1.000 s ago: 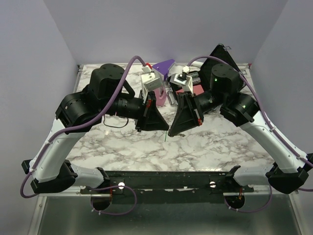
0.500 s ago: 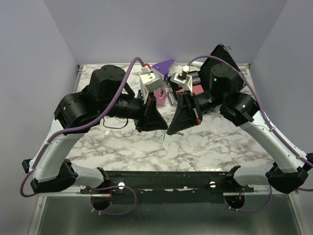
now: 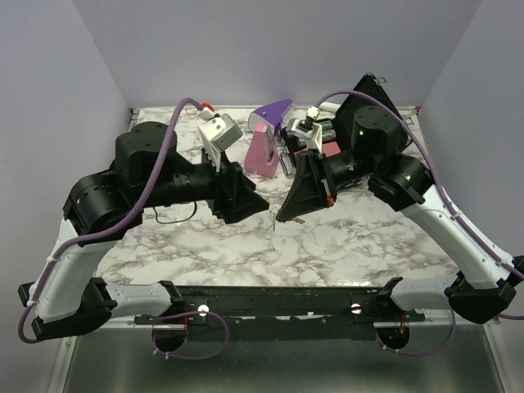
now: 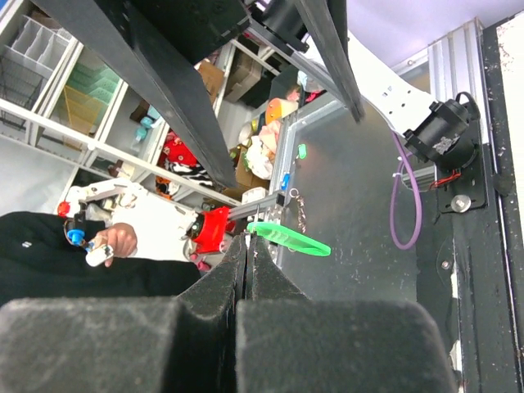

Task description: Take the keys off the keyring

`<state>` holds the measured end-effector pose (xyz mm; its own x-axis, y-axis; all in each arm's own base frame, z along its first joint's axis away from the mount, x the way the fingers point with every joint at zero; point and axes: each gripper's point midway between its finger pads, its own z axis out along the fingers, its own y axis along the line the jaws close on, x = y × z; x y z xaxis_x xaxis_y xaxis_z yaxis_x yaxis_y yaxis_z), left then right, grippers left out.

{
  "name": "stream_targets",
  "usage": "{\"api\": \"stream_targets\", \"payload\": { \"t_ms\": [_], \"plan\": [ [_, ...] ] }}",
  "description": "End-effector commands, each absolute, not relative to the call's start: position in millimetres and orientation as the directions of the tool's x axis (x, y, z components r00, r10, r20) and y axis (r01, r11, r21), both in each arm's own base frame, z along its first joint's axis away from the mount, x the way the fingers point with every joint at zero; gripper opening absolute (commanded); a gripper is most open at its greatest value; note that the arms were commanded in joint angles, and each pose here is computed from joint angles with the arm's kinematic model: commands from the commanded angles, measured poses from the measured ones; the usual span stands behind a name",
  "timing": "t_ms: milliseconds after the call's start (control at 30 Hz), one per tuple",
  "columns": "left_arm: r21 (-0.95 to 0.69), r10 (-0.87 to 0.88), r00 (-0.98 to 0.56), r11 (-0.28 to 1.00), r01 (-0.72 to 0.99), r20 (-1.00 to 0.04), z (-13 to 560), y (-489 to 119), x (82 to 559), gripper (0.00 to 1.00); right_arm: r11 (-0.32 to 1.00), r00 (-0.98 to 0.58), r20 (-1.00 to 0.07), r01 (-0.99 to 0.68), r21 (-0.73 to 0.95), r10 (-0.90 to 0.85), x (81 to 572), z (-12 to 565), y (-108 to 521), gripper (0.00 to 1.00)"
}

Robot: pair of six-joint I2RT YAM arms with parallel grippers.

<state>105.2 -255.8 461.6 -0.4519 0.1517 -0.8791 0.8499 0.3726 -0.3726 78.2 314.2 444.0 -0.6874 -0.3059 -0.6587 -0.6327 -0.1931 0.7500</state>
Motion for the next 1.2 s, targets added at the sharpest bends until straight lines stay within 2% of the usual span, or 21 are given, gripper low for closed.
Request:
{"api": "stream_targets", "payload": {
  "t_ms": [0, 300, 500, 667, 800, 1167],
  "plan": [
    [-0.361, -0.010, -0.393, 0.418, 0.834, -0.920, 492, -239, 113, 0.68, -0.202, -0.654, -0.712, -0.684, 0.701, -0.255, 79, 457, 315, 0.01],
    [-0.426, -0.189, -0.383, 0.435, 0.793, -0.904, 511, -220, 113, 0.70, -0.157, -0.651, -0.746, -0.729, 0.666, -0.139, 96, 461, 322, 0.01],
    [-0.524, -0.337, -0.407, 0.442, 0.728, -0.849, 516, -215, 124, 0.66, -0.133, -0.639, -0.765, -0.753, 0.644, -0.085, 103, 468, 324, 0.01],
    [-0.593, -0.446, -0.427, 0.353, 0.723, -0.787, 526, -219, 122, 0.65, -0.084, -0.631, -0.775, -0.771, 0.631, -0.029, 112, 471, 324, 0.01],
    [-0.610, -0.453, -0.447, 0.329, 0.721, -0.772, 530, -224, 122, 0.65, -0.054, -0.623, -0.782, -0.782, 0.621, 0.015, 119, 473, 323, 0.01],
    [-0.631, -0.449, -0.477, 0.306, 0.712, -0.756, 527, -233, 127, 0.64, -0.097, -0.600, -0.799, -0.798, 0.594, 0.043, 114, 487, 321, 0.01]
  ]
}}
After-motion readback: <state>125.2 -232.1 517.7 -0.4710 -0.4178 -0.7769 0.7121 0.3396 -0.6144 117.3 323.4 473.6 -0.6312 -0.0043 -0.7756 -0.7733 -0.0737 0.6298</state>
